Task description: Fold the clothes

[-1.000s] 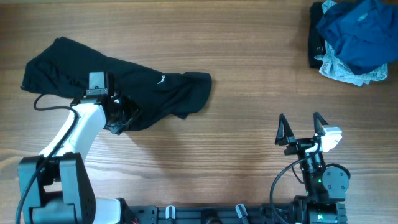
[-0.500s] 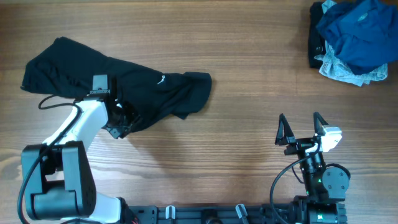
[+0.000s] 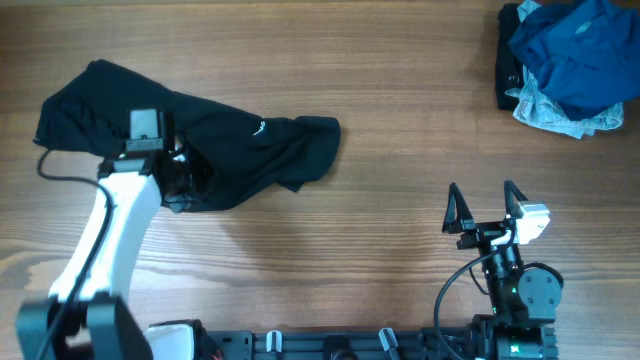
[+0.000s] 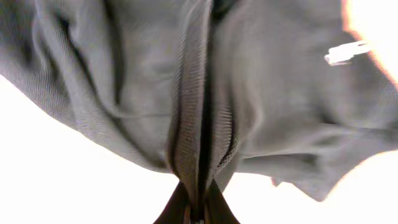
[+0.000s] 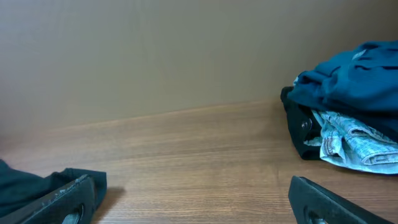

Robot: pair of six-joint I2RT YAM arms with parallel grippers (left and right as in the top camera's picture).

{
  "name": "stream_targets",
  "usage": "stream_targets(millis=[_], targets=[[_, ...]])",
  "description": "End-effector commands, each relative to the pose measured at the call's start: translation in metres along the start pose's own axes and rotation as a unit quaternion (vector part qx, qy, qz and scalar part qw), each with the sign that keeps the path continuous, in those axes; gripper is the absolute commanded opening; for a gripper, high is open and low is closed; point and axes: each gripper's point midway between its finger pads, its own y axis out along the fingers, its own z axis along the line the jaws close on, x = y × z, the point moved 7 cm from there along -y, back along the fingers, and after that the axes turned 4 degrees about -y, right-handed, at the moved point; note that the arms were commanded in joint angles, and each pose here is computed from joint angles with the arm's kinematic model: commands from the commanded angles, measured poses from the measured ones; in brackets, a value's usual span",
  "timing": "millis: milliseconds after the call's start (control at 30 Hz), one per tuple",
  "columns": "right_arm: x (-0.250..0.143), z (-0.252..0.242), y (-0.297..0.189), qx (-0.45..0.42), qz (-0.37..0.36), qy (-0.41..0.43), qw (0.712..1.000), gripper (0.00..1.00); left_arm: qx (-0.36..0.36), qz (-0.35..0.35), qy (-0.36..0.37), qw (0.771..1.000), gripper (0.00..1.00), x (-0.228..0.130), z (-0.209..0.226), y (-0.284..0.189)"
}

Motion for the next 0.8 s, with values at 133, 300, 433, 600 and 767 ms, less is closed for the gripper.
stream_targets(millis=[133,300,433,600,767], targets=[[0.001,-0.001,0.000,-0.007,-0.005,-0.007,1.000,1.00,-0.162,-0.170,0.083,0.968,0.04,-0.003,-0.035,-0.129],[0.001,-0.001,0.000,-0.006,-0.005,-0.007,1.000,1.00,-0.264,-0.286,0.116,0.914,0.04,-0.032,-0.031,-0.206],[0.001,-0.001,0.000,-0.007,-0.005,-0.007,1.000,1.00,-0.284,-0.310,0.124,0.899,0.04,-0.043,-0.026,-0.223],[0.001,-0.001,0.000,-0.006,-0.005,-0.006,1.000,1.00,-0.264,-0.288,0.119,0.913,0.04,-0.035,-0.028,-0.208],[0.001,-0.001,0.000,-0.006,-0.005,-0.007,1.000,1.00,-0.256,-0.291,0.137,0.912,0.04,-0.029,-0.033,-0.203]])
